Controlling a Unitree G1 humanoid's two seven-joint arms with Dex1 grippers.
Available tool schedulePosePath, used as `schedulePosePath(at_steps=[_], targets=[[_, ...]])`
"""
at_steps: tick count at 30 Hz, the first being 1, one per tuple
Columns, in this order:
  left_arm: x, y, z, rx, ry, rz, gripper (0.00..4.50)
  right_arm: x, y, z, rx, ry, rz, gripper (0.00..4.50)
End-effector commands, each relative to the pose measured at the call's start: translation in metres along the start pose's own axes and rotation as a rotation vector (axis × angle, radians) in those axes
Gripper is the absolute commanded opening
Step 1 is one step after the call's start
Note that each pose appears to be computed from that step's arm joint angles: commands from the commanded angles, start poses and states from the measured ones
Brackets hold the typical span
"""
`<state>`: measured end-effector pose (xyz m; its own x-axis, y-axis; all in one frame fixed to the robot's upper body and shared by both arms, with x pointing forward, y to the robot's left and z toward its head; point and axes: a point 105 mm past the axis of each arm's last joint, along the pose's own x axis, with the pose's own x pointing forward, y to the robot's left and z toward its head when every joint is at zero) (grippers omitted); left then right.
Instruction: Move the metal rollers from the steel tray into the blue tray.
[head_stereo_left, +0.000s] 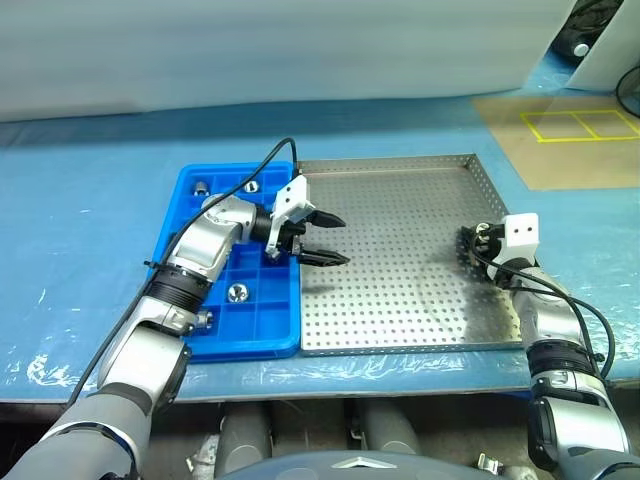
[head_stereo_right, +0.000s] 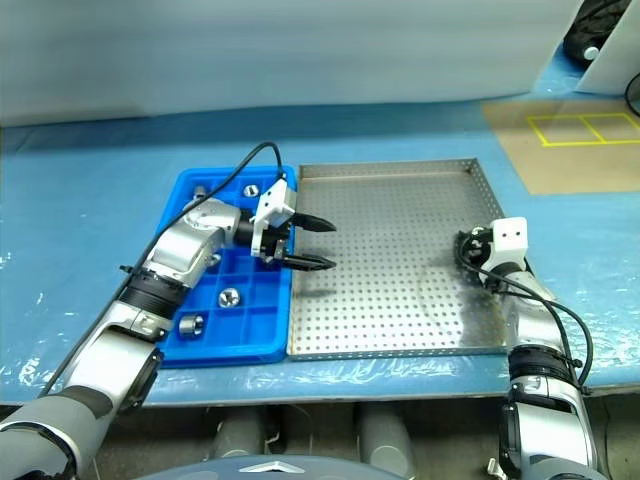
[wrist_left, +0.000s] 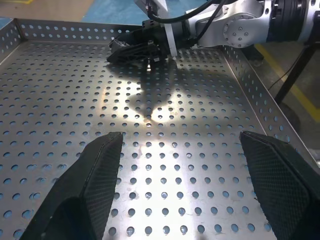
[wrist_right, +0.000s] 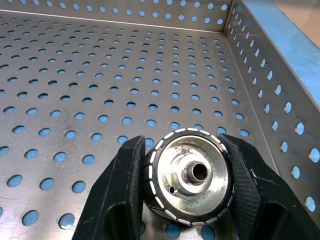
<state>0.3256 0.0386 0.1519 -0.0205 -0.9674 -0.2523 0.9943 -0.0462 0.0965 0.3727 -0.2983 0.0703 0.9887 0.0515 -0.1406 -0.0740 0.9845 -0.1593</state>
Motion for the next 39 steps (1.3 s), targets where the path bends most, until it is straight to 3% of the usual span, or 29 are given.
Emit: schedulePosePath(at_steps=[1, 4, 7, 12, 19, 26, 33, 39], targets=[[-0.006, -0.020, 0.010, 0.016, -0.019, -0.095, 3.96, -0.002, 0.004, -0.009, -0.023, 0.042, 0.021, 1.80], [-0.018, -0.015, 0.012, 0.015, -0.010, -0.037, 3.96, 0.001, 0.029, 0.021, 0.001, -0.042, 0.156, 1.80], [-0.035, -0.008, 0.015, 0.004, -0.002, 0.026, 3.96, -0.002, 0.078, 0.067, 0.016, -0.143, 0.410, 1.80], [-0.054, -0.008, 0.014, -0.002, 0.018, 0.090, 3.96, -0.008, 0.137, 0.105, -0.018, -0.196, 0.687, 1.80], [-0.088, -0.009, 0.009, -0.002, 0.066, 0.236, 3.96, -0.005, 0.185, 0.101, -0.067, -0.153, 0.917, 1.80], [-0.123, -0.041, 0.004, -0.045, 0.115, 0.399, 3.96, -0.015, 0.234, 0.102, -0.127, -0.133, 1.207, 1.80], [-0.149, -0.079, -0.001, -0.119, 0.173, 0.523, 3.96, -0.056, 0.251, 0.093, -0.208, -0.058, 1.548, 1.80], [-0.144, -0.095, 0.000, -0.166, 0.147, 0.541, 3.96, -0.082, 0.255, 0.092, -0.202, -0.006, 1.697, 1.80]])
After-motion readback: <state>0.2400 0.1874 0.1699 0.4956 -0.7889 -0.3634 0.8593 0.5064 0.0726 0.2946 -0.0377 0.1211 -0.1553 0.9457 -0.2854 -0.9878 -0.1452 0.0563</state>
